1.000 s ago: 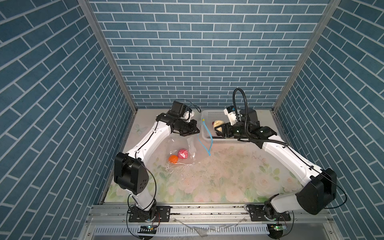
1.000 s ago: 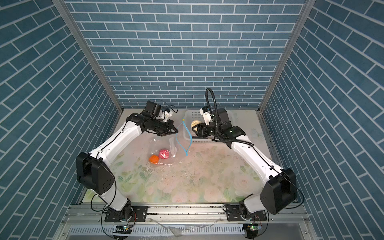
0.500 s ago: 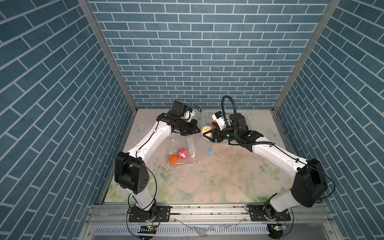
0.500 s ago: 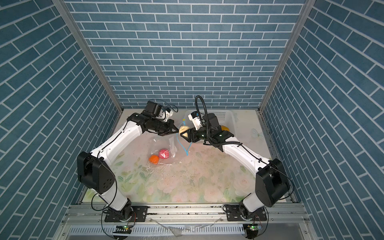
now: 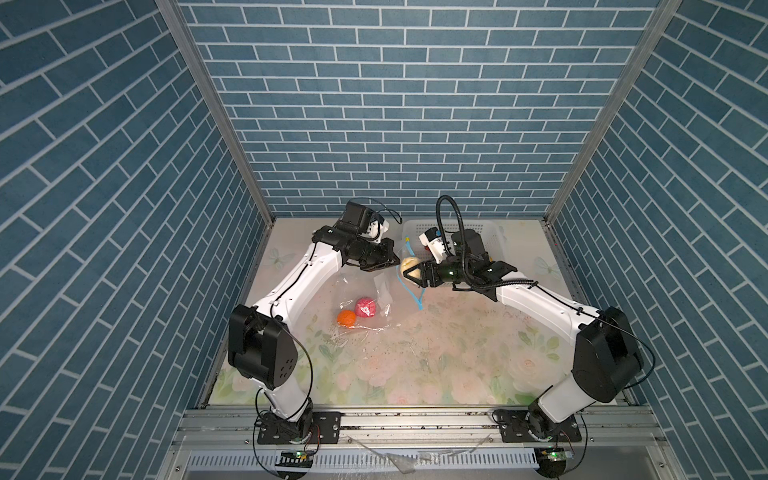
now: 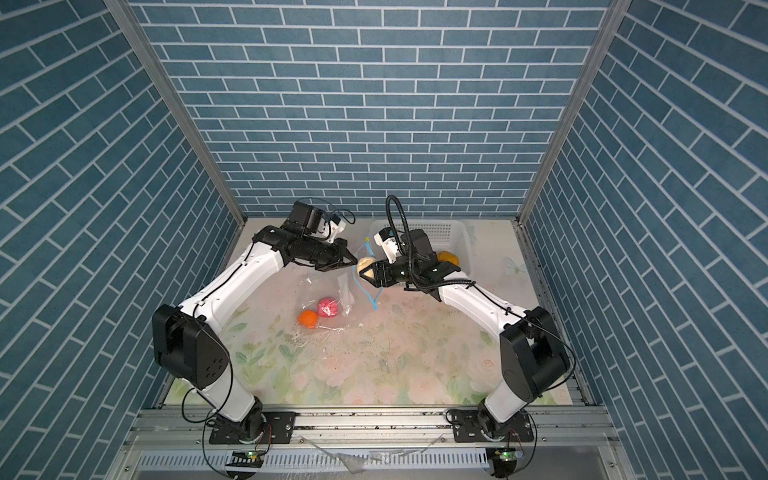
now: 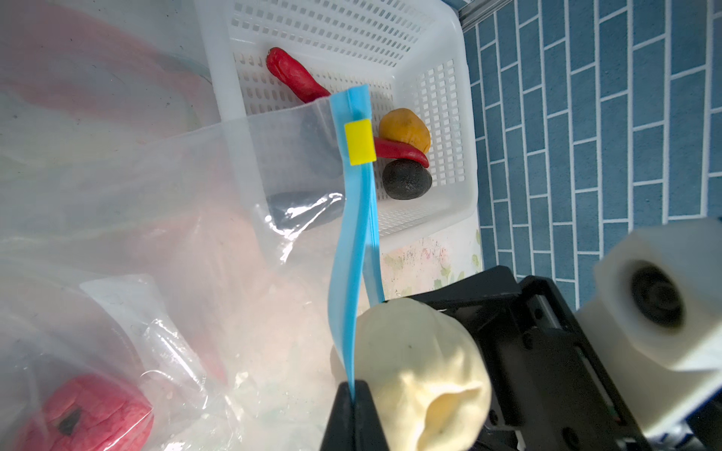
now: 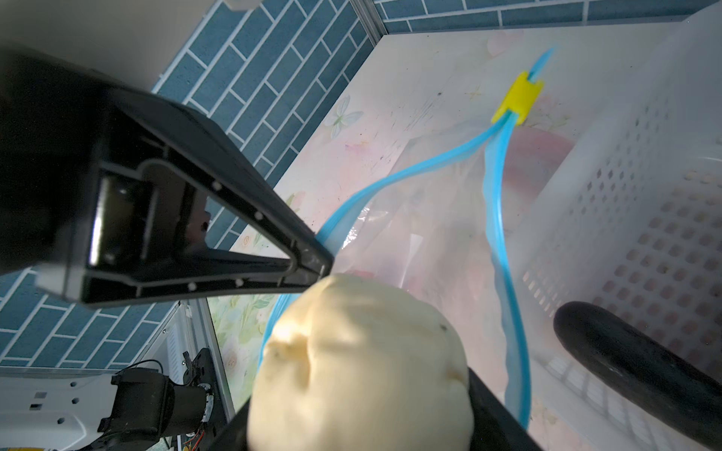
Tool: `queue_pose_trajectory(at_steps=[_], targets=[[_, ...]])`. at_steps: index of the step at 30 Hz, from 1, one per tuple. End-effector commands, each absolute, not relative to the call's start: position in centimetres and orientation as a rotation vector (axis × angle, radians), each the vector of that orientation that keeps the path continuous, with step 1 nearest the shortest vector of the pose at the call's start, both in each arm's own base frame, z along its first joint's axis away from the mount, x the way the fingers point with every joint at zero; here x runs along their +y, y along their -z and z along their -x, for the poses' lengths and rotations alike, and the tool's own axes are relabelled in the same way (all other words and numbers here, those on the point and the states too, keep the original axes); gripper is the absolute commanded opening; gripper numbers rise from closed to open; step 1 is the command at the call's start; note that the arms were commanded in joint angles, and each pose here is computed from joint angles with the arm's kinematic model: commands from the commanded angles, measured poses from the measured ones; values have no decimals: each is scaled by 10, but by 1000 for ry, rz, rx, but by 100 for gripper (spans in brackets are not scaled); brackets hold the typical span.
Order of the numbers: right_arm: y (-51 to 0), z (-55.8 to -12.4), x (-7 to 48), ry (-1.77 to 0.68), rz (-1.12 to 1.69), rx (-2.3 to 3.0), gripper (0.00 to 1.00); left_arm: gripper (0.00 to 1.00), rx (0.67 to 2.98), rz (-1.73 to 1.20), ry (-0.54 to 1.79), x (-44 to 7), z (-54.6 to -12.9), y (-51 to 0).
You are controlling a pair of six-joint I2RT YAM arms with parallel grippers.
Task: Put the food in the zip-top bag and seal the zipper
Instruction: 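Lift the cream pear and carry it over the open bag mouth, then lower the cream pear into the bag and open the right gripper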
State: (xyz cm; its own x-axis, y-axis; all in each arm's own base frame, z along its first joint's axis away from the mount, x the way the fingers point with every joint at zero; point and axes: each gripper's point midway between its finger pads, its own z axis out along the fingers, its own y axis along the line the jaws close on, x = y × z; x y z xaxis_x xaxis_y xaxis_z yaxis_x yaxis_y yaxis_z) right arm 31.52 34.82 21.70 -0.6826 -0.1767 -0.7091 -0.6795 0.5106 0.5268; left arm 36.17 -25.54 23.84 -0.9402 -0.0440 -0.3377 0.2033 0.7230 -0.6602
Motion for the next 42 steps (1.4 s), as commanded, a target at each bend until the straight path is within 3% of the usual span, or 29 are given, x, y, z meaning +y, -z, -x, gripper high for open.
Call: queue_pose_trajectory(at_steps=[1,21,42], targets=[[-198,-311,347,-1112,694,2211,54,0,2559,-151,1060,-254,-353,-256],[-175,-310,346,-1057,715,2272,57,0,2544,-154,1055,-251,-349,-258],[-174,-309,346,-1023,743,2282,75,0,2548,-155,1061,-252,-349,-257]])
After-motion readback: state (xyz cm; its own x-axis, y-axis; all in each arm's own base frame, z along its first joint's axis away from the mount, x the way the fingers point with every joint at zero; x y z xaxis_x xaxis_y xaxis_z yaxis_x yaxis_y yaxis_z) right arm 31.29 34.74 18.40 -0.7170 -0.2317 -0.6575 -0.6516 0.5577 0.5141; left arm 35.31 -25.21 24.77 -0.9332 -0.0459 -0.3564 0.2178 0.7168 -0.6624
